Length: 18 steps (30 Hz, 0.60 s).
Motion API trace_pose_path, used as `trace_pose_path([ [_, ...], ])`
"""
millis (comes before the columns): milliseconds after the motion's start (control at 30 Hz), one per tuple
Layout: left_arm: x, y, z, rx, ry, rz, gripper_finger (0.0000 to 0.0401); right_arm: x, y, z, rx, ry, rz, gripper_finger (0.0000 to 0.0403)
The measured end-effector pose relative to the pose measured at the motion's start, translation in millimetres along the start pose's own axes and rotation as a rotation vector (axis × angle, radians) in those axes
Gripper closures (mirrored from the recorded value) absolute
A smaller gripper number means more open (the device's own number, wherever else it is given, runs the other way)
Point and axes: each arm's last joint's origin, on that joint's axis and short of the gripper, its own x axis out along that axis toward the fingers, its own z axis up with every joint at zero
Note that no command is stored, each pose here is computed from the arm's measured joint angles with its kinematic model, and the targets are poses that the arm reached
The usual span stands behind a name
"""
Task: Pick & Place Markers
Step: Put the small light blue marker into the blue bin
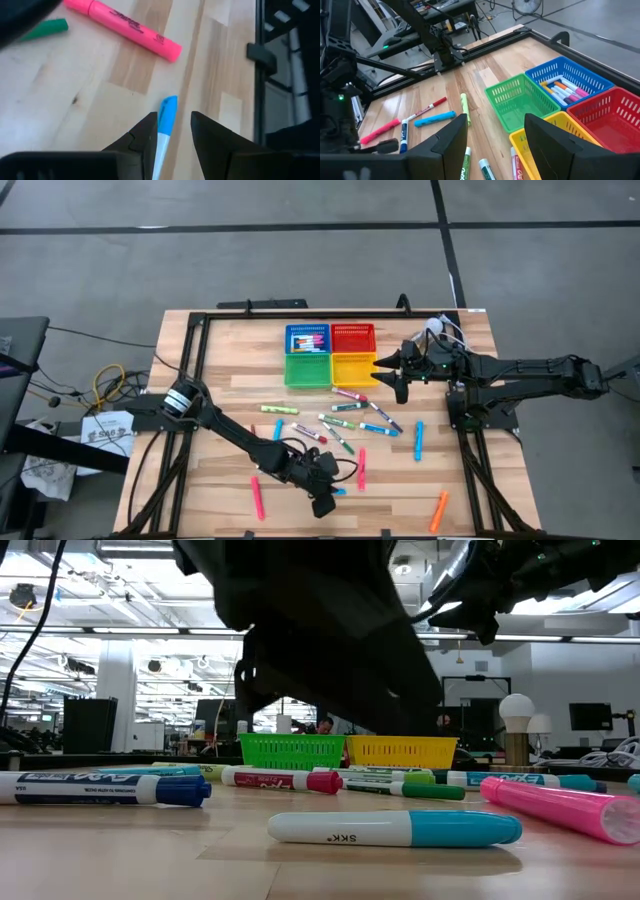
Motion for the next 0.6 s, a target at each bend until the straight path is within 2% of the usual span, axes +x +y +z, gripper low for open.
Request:
trace_pose_path([
  [167,-3,-3,-13,0.094,0.018,0.091,0.0284,0,0,0,0.000,0.001,0.000,0.0216],
  [600,2,-10,-18,0.156,0.001,0.069,0.0284,0,0,0,0.000,0.002,0.000,0.0216],
])
